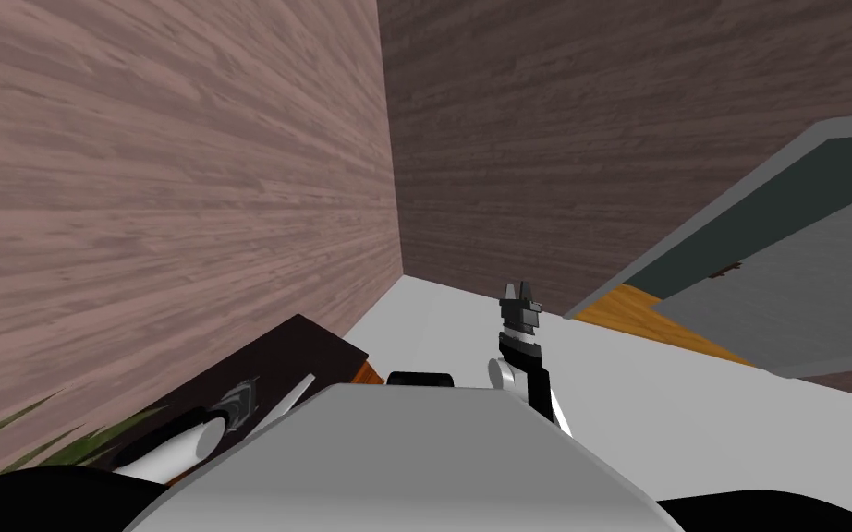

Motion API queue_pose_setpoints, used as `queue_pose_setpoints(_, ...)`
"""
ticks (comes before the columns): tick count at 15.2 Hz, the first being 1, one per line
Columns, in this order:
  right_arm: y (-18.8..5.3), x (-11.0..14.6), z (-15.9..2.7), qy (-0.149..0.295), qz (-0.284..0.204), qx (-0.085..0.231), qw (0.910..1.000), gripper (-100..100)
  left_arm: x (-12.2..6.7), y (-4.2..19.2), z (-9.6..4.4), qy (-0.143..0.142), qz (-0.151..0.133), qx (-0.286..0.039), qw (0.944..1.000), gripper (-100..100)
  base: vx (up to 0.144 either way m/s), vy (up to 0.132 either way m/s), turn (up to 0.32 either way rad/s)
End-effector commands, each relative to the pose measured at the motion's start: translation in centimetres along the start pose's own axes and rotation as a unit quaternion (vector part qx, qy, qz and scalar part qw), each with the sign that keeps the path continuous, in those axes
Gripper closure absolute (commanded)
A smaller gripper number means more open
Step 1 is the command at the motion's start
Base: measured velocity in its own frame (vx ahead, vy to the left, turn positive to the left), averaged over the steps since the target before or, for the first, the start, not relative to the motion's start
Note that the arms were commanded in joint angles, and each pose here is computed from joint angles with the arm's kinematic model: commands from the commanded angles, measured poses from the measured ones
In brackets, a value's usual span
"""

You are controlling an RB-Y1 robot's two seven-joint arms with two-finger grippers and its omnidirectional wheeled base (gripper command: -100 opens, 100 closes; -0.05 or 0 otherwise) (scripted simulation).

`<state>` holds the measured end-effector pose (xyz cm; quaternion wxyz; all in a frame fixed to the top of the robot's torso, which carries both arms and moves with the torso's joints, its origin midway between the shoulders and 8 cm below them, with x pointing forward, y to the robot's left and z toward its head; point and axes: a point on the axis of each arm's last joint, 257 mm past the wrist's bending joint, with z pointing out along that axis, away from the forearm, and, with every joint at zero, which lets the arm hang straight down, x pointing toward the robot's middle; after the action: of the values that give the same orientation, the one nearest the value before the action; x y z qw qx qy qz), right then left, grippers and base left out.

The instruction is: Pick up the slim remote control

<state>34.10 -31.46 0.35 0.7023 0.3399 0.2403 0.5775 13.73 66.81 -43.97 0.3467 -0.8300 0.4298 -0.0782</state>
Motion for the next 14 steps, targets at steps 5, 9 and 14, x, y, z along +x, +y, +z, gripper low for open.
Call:
queue_pose_setpoints(5, 0.0, 0.0, 0.0, 0.0, 0.0, 0.0, 1.0, 0, -3.8, 5.4, -0.3, -0.028, -0.057, -0.082, 0.9946, -100, 0.062, -0.006, -0.07)
queue_pose_setpoints(9, 0.0, 0.0, 0.0, 0.0, 0.0, 0.0, 1.0, 0, -5.3, 7.6, -0.7, -0.038, -0.084, -0.113, 0.9892, -100, 0.06, 0.001, -0.053)
queue_pose_setpoints(14, 0.0, 0.0, 0.0, 0.0, 0.0, 0.0, 1.0, 0, -7.7, 13.0, -2.2, -0.056, -0.161, -0.188, 0.9671, -100, 0.065, -0.001, -0.085)
